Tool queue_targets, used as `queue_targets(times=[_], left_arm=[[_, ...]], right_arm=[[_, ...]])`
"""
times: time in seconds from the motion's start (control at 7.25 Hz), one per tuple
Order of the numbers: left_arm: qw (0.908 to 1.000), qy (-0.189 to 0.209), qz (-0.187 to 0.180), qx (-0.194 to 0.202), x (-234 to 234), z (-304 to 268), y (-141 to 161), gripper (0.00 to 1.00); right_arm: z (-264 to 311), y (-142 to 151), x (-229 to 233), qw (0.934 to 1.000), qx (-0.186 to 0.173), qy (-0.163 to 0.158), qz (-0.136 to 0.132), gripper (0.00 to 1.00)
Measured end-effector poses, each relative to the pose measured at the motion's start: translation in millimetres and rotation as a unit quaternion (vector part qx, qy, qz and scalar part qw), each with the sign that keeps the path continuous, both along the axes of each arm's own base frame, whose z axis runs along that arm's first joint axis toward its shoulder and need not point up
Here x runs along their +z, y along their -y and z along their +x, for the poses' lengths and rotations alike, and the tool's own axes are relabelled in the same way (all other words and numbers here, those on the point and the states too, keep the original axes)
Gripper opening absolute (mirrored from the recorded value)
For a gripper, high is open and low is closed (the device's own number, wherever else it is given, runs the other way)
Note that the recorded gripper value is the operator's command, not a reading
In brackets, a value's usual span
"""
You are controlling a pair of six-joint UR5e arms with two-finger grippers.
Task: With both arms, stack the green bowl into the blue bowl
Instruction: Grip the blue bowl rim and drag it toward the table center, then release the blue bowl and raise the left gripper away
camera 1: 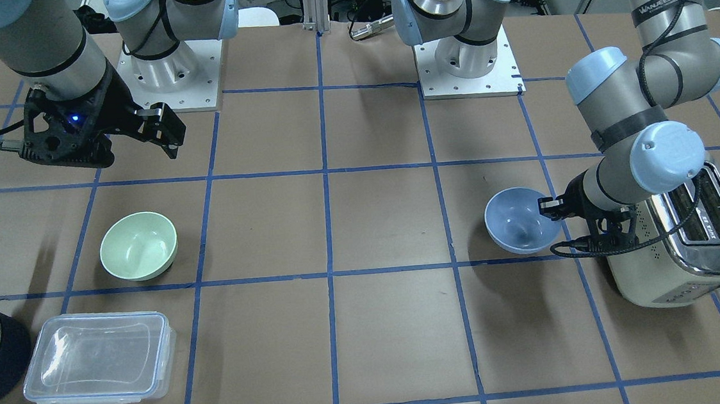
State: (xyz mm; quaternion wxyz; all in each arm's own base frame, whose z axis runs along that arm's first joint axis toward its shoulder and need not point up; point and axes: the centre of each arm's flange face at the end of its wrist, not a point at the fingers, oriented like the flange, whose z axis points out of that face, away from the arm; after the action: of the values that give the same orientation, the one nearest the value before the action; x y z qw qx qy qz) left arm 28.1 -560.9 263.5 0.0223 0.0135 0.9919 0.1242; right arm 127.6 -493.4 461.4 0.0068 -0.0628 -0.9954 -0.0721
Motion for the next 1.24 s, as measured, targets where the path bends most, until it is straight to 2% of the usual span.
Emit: queue_targets(times=[0.28,0.55,0.83,1.24], left_arm=[[0.9991,-0.032,-0.020,0.022,38,-61,26,0.00],[0.9967,-0.072,-0.015,0.033,40,-151,27,0.00],[0.9917,-0.118,-0.004,0.051,18,-229,22,0.00],[0.9908,-0.124,0.023,0.049,-34,-291,14,0.00]], right_arm=[[0,0,-1,1.0000,0.000,0.000,0.001,1.00],[0,0,-1,1.0000,0.000,0.000,0.001,1.00],[0,2,-4,1.0000,-0.001,0.001,0.004,1.00],[0,2,-5,1.0000,-0.001,0.001,0.007,1.00]])
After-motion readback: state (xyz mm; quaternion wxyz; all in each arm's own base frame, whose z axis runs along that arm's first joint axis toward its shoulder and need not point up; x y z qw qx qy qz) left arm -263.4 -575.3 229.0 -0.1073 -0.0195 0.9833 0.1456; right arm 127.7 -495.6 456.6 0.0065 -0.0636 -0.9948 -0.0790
